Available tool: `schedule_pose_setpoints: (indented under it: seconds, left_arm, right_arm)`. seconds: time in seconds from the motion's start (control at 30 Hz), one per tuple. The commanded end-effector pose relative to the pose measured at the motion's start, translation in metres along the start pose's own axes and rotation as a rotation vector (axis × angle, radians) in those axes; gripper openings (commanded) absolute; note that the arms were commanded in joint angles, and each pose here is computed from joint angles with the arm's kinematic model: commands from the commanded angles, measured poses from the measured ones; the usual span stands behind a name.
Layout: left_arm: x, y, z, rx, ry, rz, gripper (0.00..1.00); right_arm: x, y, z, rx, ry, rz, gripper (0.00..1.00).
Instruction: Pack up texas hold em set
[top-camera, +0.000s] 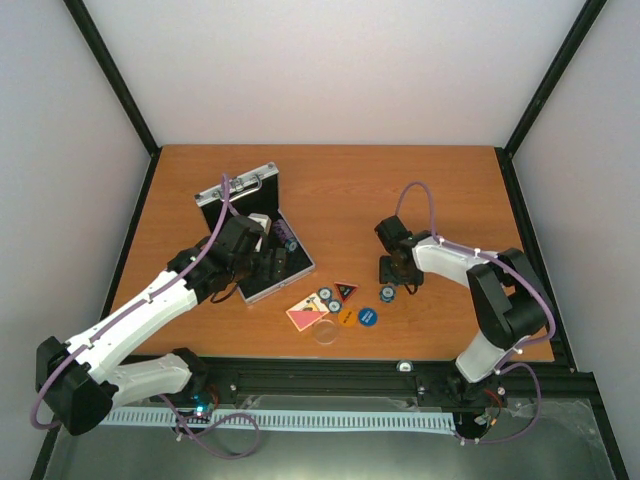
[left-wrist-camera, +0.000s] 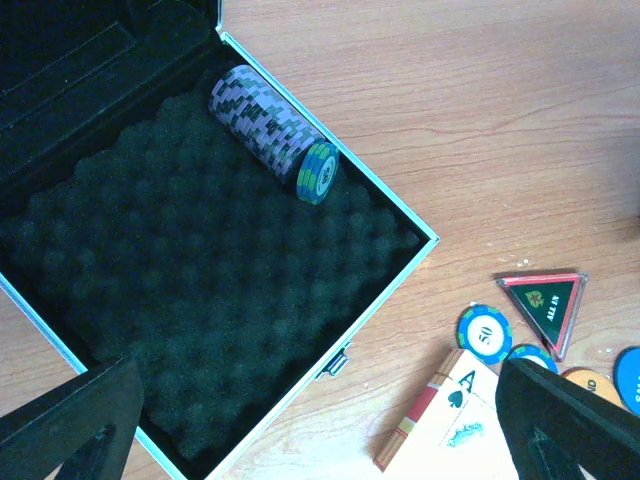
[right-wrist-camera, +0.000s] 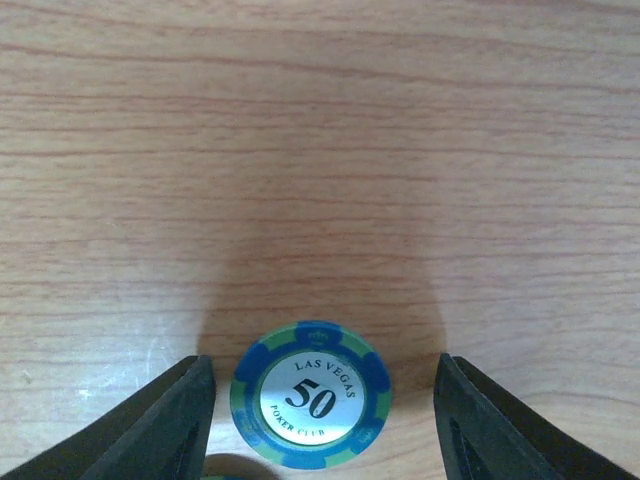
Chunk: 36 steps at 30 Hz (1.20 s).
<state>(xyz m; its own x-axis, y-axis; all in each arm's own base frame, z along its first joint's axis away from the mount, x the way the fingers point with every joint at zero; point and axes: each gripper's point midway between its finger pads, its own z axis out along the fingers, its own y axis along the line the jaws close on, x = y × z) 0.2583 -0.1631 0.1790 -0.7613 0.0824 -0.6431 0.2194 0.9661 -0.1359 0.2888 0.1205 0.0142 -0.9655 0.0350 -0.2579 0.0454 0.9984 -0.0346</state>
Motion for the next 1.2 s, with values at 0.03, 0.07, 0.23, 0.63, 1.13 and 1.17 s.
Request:
schedule_pose_setpoints:
  seconds: [0.03, 0.07, 0.23, 0.63, 1.13, 1.17]
  left_arm:
    - [-0.003, -0.001, -0.004, 0.007, -0.009, -0.012, 1.0]
    - [-0.003, 0.0, -0.004, 0.004, -0.011, -0.013, 1.0]
    - [-0.002, 0.001, -0.006, 0.003, -0.013, -0.014, 1.0]
    - [-0.006, 0.001, -0.011, 0.0, -0.026, -0.018, 1.0]
    - [-0.005, 0.002, -0.018, 0.013, -0.041, -0.022, 1.0]
    - [-0.006, 0.001, -0.018, 0.018, -0.043, -0.021, 1.0]
  right_arm:
    - [0.015, -0.018, 0.003, 0.066, 0.04, 0.008, 0.61]
    - [0.015, -0.019, 0.003, 0.068, 0.039, 0.008, 0.6]
    - [0.019, -0.018, 0.008, 0.067, 0.057, 0.01, 0.46]
    - [0.003, -0.013, -0.006, 0.052, 0.021, 0.01, 0.26]
    - [-0.004, -0.014, -0.03, 0.017, -0.02, 0.013, 1.0]
    - [-0.004, -0.013, -0.03, 0.007, -0.015, 0.024, 1.0]
